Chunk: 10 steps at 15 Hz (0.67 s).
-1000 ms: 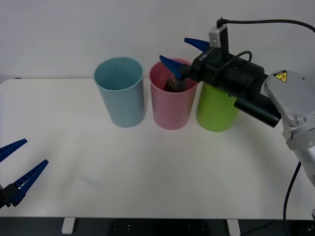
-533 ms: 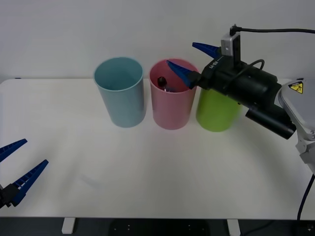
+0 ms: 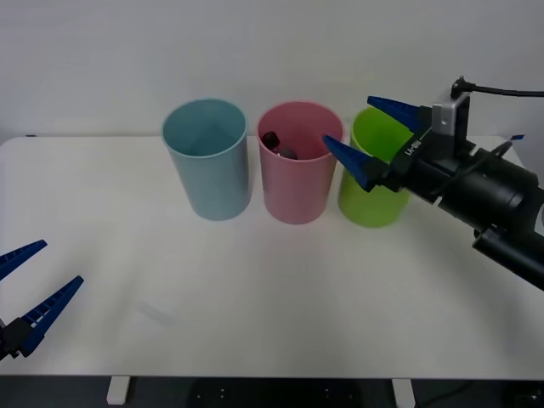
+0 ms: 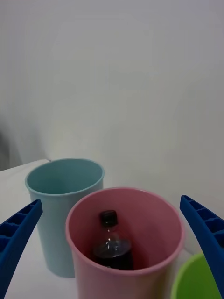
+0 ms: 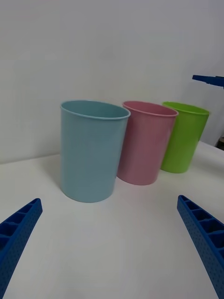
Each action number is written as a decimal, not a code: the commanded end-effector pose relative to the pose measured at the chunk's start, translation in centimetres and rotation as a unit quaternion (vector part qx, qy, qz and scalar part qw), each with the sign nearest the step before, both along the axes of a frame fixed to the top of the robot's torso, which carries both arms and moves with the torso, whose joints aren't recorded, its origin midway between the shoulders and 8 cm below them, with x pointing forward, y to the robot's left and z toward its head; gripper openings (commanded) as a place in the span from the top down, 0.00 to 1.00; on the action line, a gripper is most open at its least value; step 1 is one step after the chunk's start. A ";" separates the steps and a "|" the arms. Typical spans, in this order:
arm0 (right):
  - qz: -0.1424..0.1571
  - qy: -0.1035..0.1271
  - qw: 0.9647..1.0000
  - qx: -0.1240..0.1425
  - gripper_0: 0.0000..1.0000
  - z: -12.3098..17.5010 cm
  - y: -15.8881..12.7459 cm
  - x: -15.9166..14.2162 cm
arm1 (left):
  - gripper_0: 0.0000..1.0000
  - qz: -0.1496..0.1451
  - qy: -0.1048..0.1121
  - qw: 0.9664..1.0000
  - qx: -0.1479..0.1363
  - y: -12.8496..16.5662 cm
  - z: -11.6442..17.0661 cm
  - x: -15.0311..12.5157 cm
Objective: Grasp the object on the table and drop it into the matching bin: aluminum can to the light blue bin, PET bottle to the pink bin.
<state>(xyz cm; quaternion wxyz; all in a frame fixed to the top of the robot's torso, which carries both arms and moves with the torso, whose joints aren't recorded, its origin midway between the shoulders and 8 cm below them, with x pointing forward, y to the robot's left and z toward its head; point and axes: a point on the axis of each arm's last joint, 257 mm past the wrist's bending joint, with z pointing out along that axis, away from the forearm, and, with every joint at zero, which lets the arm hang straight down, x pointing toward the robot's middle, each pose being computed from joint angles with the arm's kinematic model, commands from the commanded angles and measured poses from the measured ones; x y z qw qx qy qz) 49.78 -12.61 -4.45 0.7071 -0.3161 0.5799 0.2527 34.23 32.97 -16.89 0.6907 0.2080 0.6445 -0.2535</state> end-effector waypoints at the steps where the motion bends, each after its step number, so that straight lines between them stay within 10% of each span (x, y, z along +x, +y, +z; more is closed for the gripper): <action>1: -0.003 0.000 1.000 -0.009 0.00 -0.8 -1.7 -2.0 | 0.00 0.000 0.000 1.000 0.000 0.0 0.0 0.0; 10: -0.027 -0.007 0.996 -0.085 0.00 -5.8 -8.3 -6.4 | 0.00 0.000 0.000 1.000 0.000 0.0 0.0 0.0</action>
